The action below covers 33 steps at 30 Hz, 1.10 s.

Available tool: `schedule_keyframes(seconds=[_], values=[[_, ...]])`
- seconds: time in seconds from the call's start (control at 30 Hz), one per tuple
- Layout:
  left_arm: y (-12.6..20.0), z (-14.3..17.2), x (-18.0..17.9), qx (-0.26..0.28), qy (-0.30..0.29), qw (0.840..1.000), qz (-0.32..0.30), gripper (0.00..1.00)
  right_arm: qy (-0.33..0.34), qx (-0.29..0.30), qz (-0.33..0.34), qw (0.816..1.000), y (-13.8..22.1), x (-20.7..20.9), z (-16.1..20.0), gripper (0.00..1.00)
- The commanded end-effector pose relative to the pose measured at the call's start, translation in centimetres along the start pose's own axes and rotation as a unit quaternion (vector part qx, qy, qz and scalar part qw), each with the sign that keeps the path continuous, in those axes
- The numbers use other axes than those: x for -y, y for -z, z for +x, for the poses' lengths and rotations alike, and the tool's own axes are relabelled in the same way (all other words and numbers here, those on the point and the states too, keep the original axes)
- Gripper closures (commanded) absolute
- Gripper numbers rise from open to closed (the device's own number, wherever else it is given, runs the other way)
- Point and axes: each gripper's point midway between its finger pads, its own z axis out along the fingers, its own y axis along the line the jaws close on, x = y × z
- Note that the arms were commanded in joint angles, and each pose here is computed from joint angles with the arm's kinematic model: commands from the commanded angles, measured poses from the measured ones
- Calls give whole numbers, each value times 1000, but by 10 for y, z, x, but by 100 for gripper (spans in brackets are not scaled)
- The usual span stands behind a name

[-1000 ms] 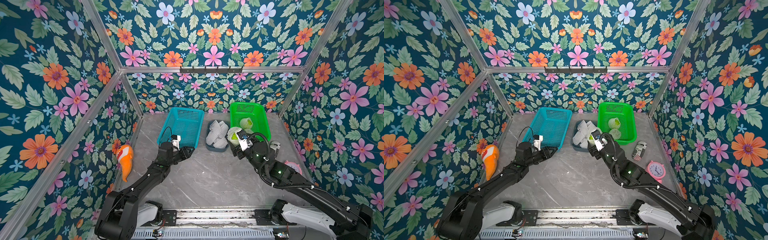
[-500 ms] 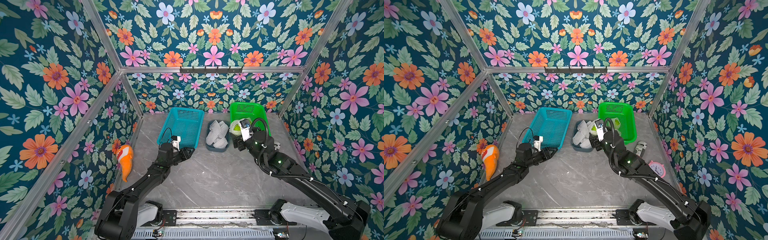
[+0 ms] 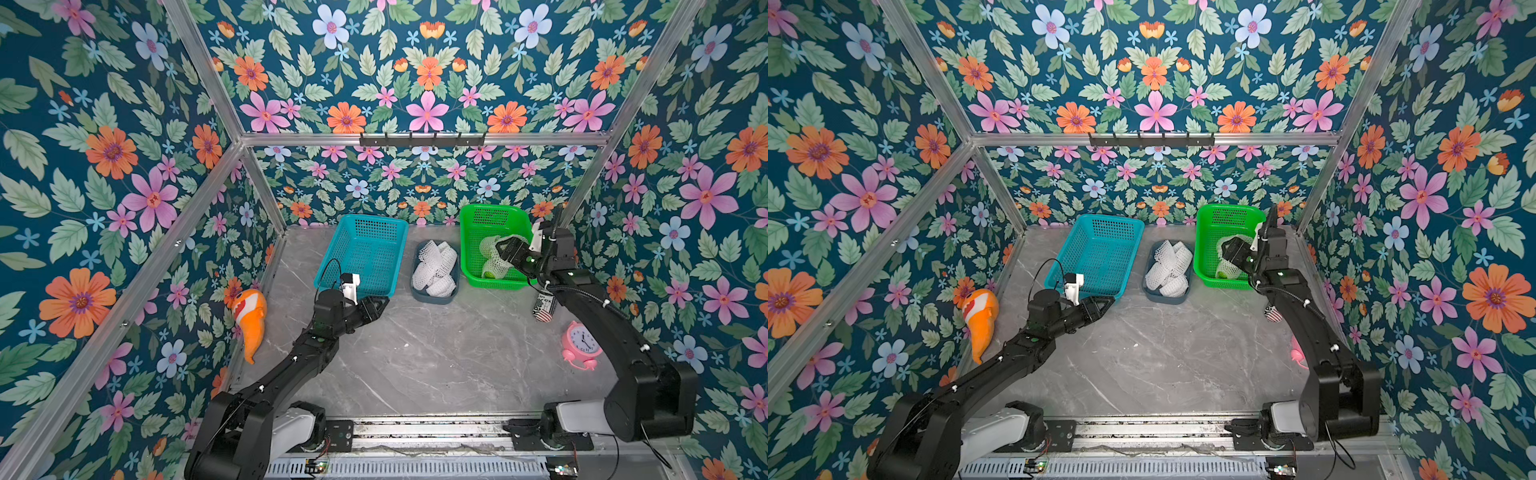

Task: Sleeve custard apples in foam nets
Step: Place the custard apple in the basket.

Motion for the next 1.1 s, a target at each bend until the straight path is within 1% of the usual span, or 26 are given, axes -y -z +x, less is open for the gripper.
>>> schedule_keyframes(seconds=[0.0, 0.13, 0.17, 0.3, 0.43, 0.53, 0.63, 0.7, 0.77, 0.87, 1.0, 1.07], values=[[1, -2, 6, 6, -1, 1000, 13, 59, -97, -28, -63, 993, -18, -15, -9, 18], [2, 0, 5, 5, 0, 1000, 13, 59, -138, -47, -64, 987, -51, -13, -19, 18], [2, 0, 5, 6, 0, 1000, 13, 59, -154, -56, -58, 985, -66, -5, -16, 18], [3, 2, 2, 5, 2, 1000, 10, 59, -208, -68, -65, 974, -103, 2, -19, 19], [3, 4, 0, 5, 4, 1000, 7, 59, -255, -63, -55, 963, -128, 16, -20, 19], [3, 4, -1, 5, 5, 1000, 4, 59, -277, -79, -60, 956, -147, 17, -19, 19], [1, 4, -3, 2, 6, 1000, 1, 59, -288, -86, -42, 953, -158, 23, -18, 19], [0, 5, -5, 1, 7, 1000, 0, 59, -308, -101, -36, 945, -167, 27, -13, 19], [-1, 5, -6, 1, 8, 1000, -2, 59, -322, -106, -12, 941, -172, 35, -7, 19], [-2, 5, -7, 1, 9, 1000, -3, 59, -323, -107, 7, 940, -176, 38, -5, 19], [-2, 6, -8, -1, 10, 1000, -5, 59, -315, -133, 28, 939, -184, 38, 7, 19], [-2, 7, -9, -3, 10, 1000, -7, 59, -307, -146, 51, 939, -186, 40, 13, 19]])
